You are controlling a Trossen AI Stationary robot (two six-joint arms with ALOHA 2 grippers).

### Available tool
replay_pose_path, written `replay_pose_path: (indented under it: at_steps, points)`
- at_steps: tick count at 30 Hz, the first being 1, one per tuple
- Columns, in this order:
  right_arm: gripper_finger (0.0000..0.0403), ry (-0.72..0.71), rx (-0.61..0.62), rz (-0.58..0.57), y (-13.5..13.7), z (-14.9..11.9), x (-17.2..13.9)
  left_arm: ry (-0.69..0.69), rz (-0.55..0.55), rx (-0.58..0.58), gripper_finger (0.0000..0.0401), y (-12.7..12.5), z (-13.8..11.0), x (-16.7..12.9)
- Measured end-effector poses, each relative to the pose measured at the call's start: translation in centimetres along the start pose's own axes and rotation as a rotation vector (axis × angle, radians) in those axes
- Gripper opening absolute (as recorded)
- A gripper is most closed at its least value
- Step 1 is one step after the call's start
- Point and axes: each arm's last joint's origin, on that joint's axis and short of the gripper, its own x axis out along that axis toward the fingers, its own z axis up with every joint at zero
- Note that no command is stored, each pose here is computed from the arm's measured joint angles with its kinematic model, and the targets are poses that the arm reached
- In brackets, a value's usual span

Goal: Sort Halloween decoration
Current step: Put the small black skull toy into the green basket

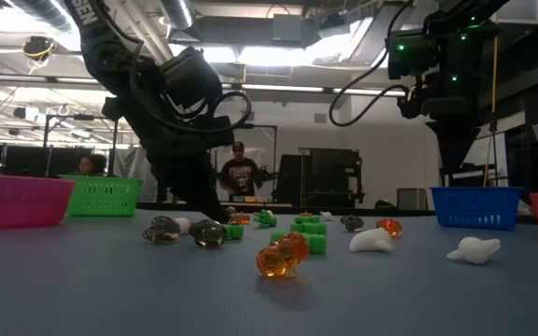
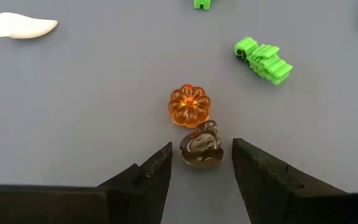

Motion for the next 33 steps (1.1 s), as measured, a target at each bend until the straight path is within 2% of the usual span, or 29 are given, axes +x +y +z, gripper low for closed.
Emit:
replay_pose_path:
  at_steps: [14,33]
  points:
    - [0.0246,0.000,0.000,0.000,0.00,0.00,0.00,-0.004,-0.003,0.000,0.0090,-0.02,0.03,0.01]
    - [0.0246,0.000,0.000,0.000,0.01,0.00,0.00,-0.028,0.020,0.009,0.0072,0.03,0.22,0.05]
